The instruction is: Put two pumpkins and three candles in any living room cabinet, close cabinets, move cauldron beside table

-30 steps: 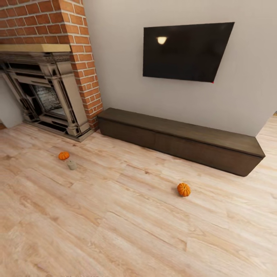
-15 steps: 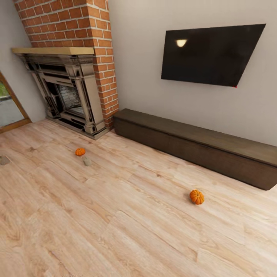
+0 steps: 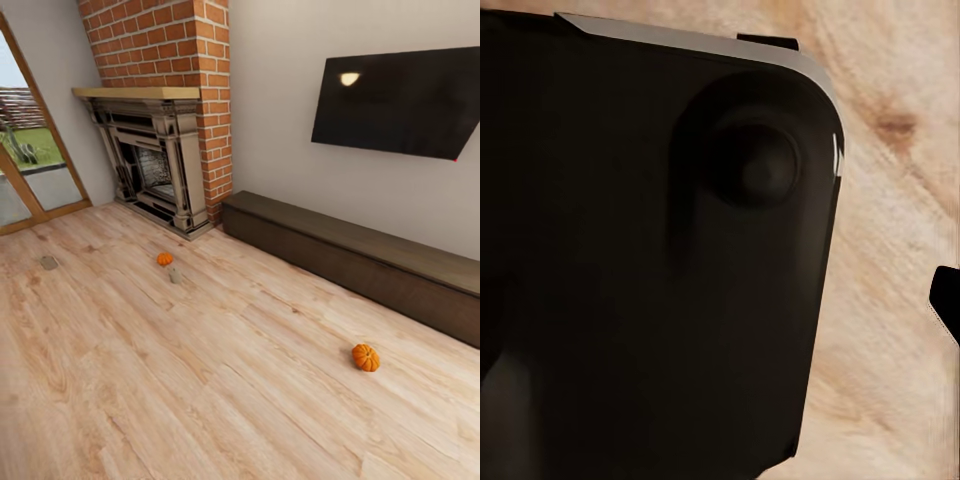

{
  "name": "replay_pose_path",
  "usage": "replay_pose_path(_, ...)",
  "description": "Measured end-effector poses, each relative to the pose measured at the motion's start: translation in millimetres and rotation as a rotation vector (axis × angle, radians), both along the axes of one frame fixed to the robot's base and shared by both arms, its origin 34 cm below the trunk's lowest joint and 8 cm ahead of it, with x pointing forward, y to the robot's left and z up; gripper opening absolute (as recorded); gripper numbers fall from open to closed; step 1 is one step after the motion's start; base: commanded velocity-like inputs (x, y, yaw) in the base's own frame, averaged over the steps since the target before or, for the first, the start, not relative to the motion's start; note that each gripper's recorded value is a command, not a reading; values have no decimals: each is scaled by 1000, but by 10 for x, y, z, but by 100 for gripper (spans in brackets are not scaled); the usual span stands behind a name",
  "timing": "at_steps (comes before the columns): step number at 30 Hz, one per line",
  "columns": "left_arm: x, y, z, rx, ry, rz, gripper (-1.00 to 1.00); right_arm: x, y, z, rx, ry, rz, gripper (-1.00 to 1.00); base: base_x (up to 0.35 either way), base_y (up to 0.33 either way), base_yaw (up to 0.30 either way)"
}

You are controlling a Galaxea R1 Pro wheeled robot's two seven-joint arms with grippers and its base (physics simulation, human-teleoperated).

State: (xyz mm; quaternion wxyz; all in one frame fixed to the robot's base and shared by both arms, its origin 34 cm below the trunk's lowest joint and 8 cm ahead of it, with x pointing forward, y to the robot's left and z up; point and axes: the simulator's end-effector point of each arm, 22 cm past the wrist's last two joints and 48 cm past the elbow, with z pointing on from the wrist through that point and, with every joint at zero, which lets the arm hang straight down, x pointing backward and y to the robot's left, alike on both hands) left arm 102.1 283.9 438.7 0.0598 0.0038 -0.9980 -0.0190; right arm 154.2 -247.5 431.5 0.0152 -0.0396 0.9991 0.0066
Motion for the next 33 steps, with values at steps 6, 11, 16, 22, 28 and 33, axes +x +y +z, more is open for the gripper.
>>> replay_pose_path(6, 22, 0, -2, 0, -6, -1, 100, 22, -8, 1, -1, -6, 0, 100, 0, 0, 237)
replay_pose_path(11, 28, 0, -3, 0, -7, -1, 100, 22, -10, 1, -1, -5, 3, 100, 0, 0, 58)
replay_pose_path(16, 29, 0, -3, 0, -8, 0, 100, 0, -9, 3, 0, 0, 10, 100, 0, 0, 7)
replay_pose_path(22, 33, 0, -3, 0, -9, -1, 100, 10, 15, 2, 5, -3, 30, 100, 0, 0, 0)
replay_pose_path(28, 29, 1, -3, 0, -8, 0, 100, 13, 28, 3, 7, -4, 31, 100, 0, 0, 123)
replay_pose_path(33, 31, 1, -3, 0, -8, 0, 100, 14, 52, 3, 10, -5, 31, 100, 0, 0, 271)
